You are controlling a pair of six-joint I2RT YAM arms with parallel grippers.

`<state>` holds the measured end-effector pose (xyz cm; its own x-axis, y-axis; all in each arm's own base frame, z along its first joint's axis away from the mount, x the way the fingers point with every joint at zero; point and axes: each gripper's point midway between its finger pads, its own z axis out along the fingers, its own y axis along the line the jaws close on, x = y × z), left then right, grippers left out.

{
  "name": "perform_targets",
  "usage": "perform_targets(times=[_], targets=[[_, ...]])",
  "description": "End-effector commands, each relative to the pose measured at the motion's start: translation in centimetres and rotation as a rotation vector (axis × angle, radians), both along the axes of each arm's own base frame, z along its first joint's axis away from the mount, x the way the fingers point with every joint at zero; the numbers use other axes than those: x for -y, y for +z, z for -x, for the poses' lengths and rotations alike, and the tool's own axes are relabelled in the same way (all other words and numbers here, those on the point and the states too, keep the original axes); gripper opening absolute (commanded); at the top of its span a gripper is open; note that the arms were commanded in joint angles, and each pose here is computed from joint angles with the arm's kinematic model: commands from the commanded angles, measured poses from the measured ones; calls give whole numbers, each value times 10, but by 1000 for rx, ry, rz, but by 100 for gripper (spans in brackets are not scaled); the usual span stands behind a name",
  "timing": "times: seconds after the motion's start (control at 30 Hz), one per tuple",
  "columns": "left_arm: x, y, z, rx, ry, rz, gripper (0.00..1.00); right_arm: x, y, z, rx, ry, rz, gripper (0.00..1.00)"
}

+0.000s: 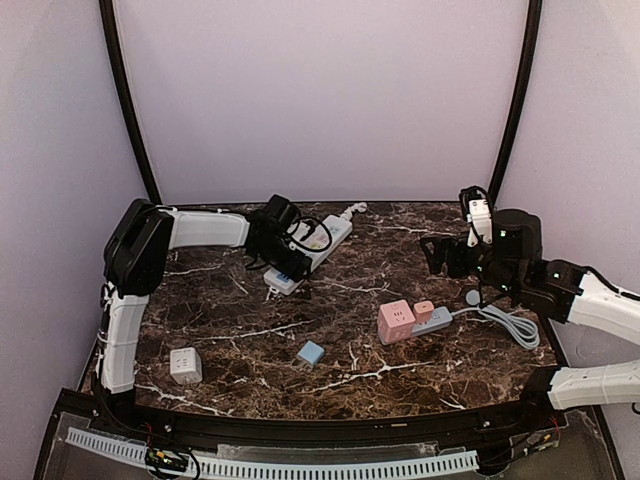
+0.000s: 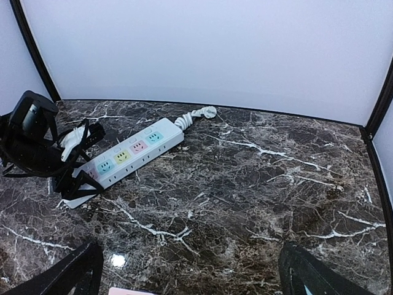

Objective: Insert the plug

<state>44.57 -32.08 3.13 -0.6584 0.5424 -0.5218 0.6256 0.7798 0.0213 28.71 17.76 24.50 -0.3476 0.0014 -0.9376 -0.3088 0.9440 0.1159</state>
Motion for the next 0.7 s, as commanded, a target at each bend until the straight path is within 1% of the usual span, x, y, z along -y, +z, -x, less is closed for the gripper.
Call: perform_targets(times=[0.0, 0.03, 0.07, 0.1, 0.13, 0.17, 0.2, 0.23, 0.27, 0.3, 0.33, 0.37, 0.4, 0.43, 0.47, 0.5, 0.53, 0.57, 0.6, 0.63, 0.67], targets=[[-1, 7, 31, -90, -25, 37, 55, -3, 4, -1, 21, 14, -15, 99], [-5, 1, 39, -103, -22, 31, 54, -3, 4, 0, 21, 16, -15, 99], [-8, 4, 50, -106, -26, 30, 54, -3, 4, 0, 20, 17, -17, 99], [-10, 4, 54, -97, -25, 28, 54, -3, 4, 0, 22, 19, -18, 99], [-15, 3, 68, -106, -24, 20, 54, -3, 4, 0, 21, 19, -17, 99], [-17, 5, 72, -91, -22, 17, 54, -4, 3, -1, 22, 17, -15, 99], [-23, 3, 86, -99, -27, 6, 54, -4, 2, -2, 20, 17, -11, 99], [-22, 13, 90, -75, -21, 19, 54, -4, 1, -3, 18, 14, -4, 99], [-30, 2, 104, -102, -7, 4, 54, -5, 0, -4, 13, 13, -1, 99], [-29, 10, 110, -82, -10, 12, 54, -6, -1, -5, 9, 15, 4, 99], [-37, 1, 123, -105, -4, -7, 54, -6, -2, -5, 5, 16, 7, 99], [-35, 7, 132, -93, -17, 0, 54, -7, -2, -5, 2, 17, 8, 99], [-43, 0, 143, -104, -9, -24, 54, -7, -2, -5, 1, 17, 6, 99], [-42, 9, 149, -77, -16, -26, 55, -7, -2, -5, 1, 20, 5, 99], [-48, 3, 160, -88, -11, -40, 56, -7, -1, -5, 4, 19, 1, 99], [-46, 10, 167, -67, -21, -33, 57, -7, -1, -5, 5, 18, 1, 99], [-52, 4, 176, -81, -14, -44, 58, -7, 0, -5, 6, 17, 0, 99], [-52, 10, 180, -65, -17, -36, 59, -6, 1, -5, 8, 14, -1, 99], [-59, 4, 186, -71, 0, -48, 60, -6, 0, -5, 7, 12, 1, 99], [-59, 9, 189, -59, 1, -40, 62, -6, 0, -6, 7, 8, 0, 99], [-65, 6, 193, -57, 16, -47, 67, -6, 1, -6, 6, 6, -2, 99]])
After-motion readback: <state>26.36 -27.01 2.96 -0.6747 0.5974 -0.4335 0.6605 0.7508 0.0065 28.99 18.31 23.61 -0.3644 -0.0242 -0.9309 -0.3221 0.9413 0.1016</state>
